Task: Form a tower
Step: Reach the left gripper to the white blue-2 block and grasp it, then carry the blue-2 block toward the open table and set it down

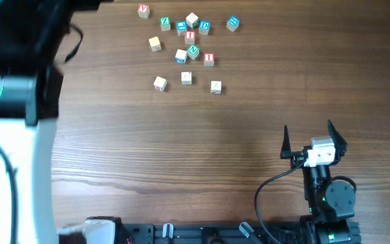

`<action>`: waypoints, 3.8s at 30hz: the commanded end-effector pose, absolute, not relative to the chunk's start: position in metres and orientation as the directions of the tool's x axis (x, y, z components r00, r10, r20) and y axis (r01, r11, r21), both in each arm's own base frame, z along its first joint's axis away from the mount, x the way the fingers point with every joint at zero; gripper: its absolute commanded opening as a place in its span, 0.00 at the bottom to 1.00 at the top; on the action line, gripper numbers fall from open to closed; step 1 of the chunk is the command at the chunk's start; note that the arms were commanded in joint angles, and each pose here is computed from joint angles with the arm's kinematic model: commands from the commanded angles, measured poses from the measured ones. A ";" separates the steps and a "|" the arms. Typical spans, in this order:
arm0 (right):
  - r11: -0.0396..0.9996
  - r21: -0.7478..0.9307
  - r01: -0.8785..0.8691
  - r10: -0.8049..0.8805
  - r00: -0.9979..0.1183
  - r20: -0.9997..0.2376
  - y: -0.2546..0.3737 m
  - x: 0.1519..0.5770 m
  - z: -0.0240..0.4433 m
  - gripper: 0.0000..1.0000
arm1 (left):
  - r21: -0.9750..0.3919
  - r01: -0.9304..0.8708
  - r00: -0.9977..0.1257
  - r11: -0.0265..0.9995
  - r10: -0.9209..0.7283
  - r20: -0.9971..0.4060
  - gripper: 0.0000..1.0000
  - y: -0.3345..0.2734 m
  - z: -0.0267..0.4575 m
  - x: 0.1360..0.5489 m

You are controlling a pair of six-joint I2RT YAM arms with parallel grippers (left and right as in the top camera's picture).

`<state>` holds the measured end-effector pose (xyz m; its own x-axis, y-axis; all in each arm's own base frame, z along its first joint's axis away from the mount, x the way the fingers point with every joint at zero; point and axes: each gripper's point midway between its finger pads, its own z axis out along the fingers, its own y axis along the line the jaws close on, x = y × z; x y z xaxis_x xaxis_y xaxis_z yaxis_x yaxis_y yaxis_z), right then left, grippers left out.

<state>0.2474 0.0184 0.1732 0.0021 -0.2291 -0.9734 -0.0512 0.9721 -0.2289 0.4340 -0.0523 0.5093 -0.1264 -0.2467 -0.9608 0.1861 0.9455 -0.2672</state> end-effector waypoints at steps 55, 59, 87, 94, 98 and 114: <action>0.970 -0.234 -0.069 -0.234 0.012 -0.972 0.022 0.247 0.174 1.00 | -0.039 0.028 -0.970 0.999 0.018 -0.241 0.77 -0.113 0.014 0.447; 0.970 -0.234 -0.069 -0.234 0.012 -0.972 0.022 0.247 0.174 1.00 | -0.042 0.027 -0.967 0.999 0.016 -0.254 0.50 -0.113 0.015 0.450; 0.970 -0.234 -0.069 -0.234 0.012 -0.972 0.022 0.247 0.174 1.00 | -0.078 -0.020 -0.931 0.997 -0.047 -0.362 0.13 -0.106 0.117 0.432; 0.970 -0.234 -0.069 -0.234 0.012 -0.972 0.022 0.247 0.174 1.00 | -0.164 -0.115 -0.876 0.980 -0.178 -0.449 0.21 -0.087 0.231 0.358; 0.970 -0.234 -0.069 -0.234 0.012 -0.972 0.022 0.247 0.174 1.00 | -0.147 -0.227 -0.911 0.963 -0.263 -0.317 0.22 -0.083 0.194 0.333; 0.970 -0.234 -0.069 -0.234 0.012 -0.972 0.022 0.247 0.174 1.00 | -0.185 -0.397 -0.858 0.899 -0.435 -0.273 0.24 -0.121 0.001 0.331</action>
